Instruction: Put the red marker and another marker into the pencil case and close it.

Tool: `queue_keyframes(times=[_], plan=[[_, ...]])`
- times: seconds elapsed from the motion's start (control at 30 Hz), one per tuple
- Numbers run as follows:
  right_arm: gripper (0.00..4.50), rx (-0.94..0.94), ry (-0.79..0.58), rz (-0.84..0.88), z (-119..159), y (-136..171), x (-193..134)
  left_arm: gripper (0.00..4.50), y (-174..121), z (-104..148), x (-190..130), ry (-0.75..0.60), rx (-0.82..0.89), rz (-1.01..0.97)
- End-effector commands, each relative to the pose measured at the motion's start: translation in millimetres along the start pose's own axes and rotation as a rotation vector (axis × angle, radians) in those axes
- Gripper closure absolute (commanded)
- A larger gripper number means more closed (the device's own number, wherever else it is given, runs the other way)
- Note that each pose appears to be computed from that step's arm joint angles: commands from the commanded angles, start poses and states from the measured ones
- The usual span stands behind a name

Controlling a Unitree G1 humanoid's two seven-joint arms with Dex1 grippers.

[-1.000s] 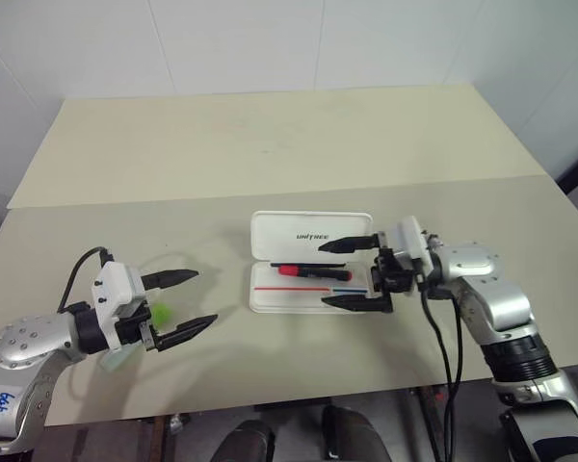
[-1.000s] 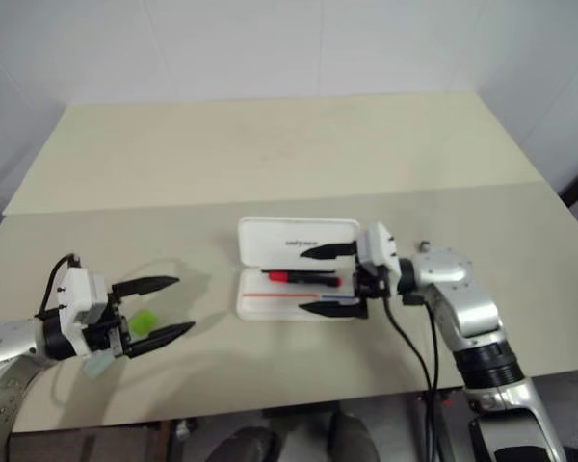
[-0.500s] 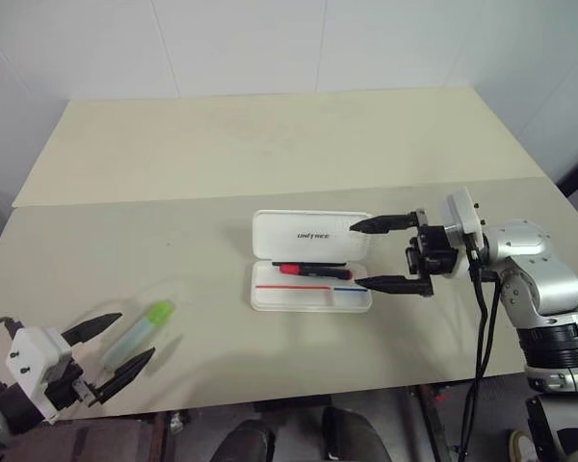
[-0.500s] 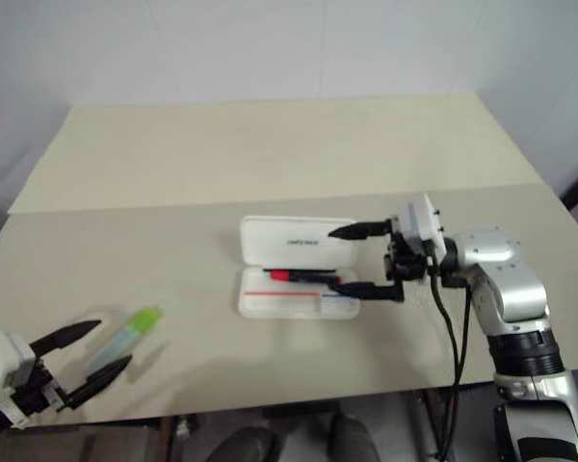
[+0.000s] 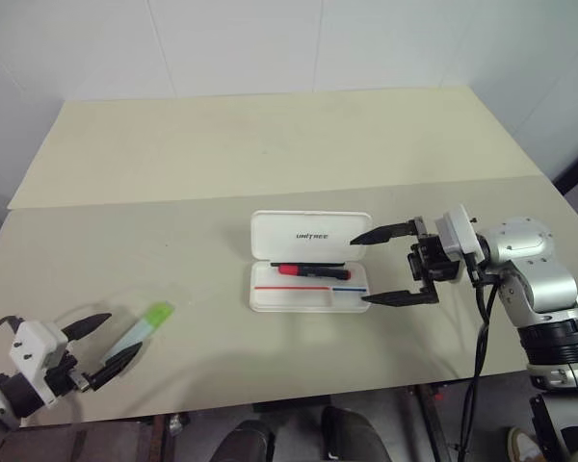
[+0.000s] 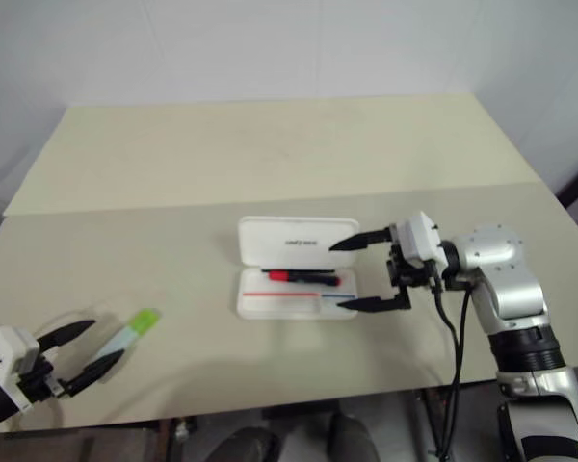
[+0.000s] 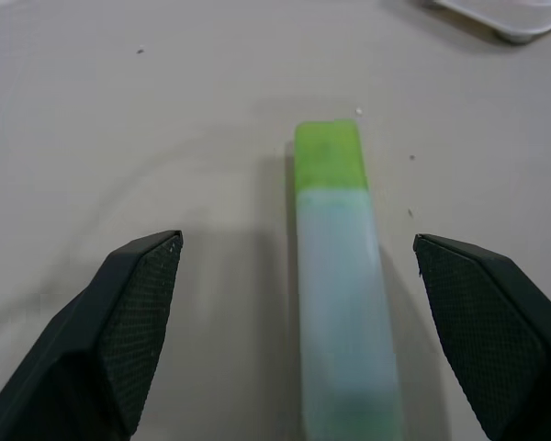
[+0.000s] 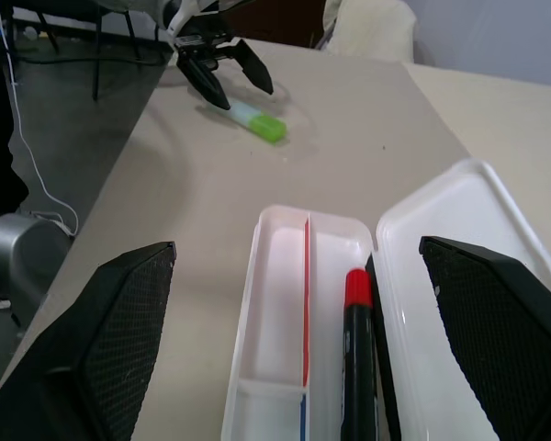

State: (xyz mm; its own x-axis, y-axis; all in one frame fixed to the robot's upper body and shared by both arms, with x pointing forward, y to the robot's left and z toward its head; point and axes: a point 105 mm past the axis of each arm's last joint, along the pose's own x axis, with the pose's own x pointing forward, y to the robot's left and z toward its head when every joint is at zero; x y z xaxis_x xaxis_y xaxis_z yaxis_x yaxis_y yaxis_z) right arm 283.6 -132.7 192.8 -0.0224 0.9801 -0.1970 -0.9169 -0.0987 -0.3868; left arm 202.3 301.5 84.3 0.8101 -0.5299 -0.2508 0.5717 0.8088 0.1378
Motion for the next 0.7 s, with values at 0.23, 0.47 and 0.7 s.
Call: queue_keyframes(times=[0.23, 0.47, 0.7], plan=[[0.02, -0.058, 0.021, 0.057, 9, 4, -7, 0.21, -9, -21, 8, 0.062, -0.04, -0.053], [0.0, -0.046, 0.037, 0.07, 4, 11, -12, 2.05, -15, -29, 6, 0.066, -0.057, -0.043], [0.0, -0.046, 0.035, 0.061, 2, 11, -12, 3.37, -24, -14, 11, 0.002, -0.03, -0.063]])
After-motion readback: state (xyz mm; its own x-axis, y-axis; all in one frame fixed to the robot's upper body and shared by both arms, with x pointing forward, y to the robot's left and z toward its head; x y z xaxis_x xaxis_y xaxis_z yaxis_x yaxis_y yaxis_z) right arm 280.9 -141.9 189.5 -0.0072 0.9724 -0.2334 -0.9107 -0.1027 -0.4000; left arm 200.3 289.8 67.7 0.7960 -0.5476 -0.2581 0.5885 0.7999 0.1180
